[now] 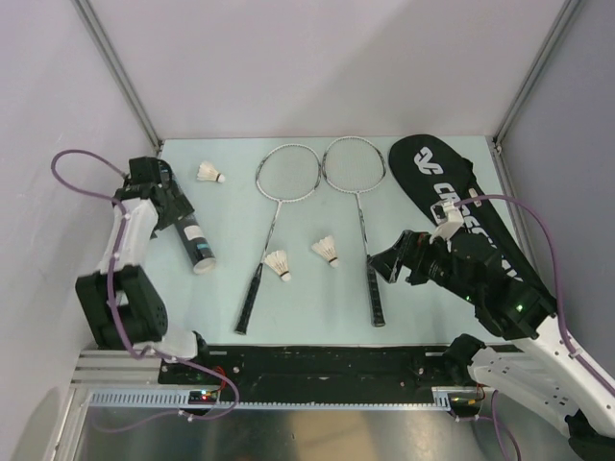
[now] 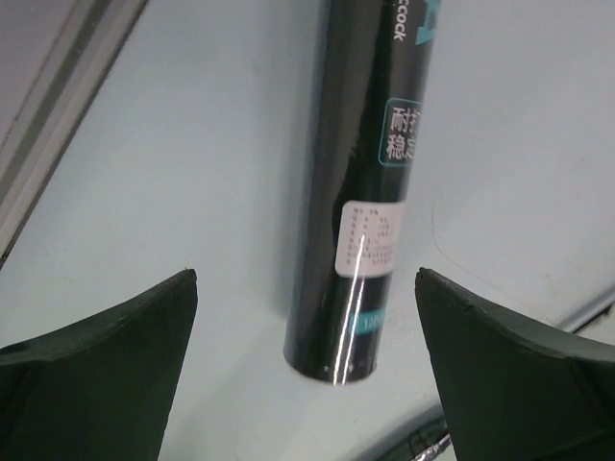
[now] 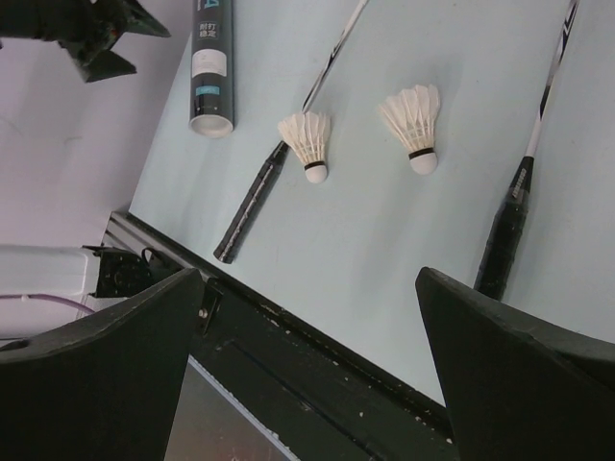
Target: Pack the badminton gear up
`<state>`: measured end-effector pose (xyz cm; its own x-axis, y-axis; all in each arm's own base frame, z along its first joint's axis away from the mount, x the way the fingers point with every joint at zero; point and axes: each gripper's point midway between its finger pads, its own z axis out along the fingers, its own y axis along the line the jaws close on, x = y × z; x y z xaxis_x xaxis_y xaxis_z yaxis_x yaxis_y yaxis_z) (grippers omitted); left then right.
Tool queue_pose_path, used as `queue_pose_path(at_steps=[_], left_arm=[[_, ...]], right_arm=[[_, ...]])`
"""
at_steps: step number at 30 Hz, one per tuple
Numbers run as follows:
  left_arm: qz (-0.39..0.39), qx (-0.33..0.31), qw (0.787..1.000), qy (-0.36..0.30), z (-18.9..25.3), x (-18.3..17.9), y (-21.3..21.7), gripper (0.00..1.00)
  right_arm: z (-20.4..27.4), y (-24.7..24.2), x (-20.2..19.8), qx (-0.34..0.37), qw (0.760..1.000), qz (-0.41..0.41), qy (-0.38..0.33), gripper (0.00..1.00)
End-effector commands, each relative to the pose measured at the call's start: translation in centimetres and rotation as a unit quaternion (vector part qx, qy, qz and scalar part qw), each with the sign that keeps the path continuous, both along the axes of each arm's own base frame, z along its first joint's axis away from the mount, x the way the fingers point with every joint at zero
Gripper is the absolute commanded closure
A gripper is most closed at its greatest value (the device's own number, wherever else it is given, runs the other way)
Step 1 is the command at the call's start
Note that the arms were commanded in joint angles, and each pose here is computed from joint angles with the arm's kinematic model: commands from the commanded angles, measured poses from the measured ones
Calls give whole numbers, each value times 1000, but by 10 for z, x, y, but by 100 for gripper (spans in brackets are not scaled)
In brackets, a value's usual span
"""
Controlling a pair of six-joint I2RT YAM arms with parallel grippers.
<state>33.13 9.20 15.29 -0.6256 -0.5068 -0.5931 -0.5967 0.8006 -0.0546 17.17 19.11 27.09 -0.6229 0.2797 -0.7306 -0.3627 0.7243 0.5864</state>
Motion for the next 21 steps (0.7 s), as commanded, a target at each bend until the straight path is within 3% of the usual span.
queue_pose_path(at_steps=[1,9,21], left_arm=[[-23,-21,999,16,-13,27,2,2],[-24,-51,996,65,-63,53,2,7],[-27,-63,991,111,-103,52,2,24]], right_arm=[[-1,3,-4,-5,1000,18,-3,1],[-5,7,-2,-8,1000,24,0,1],[-8,13,1,-7,1000,27,9,1]])
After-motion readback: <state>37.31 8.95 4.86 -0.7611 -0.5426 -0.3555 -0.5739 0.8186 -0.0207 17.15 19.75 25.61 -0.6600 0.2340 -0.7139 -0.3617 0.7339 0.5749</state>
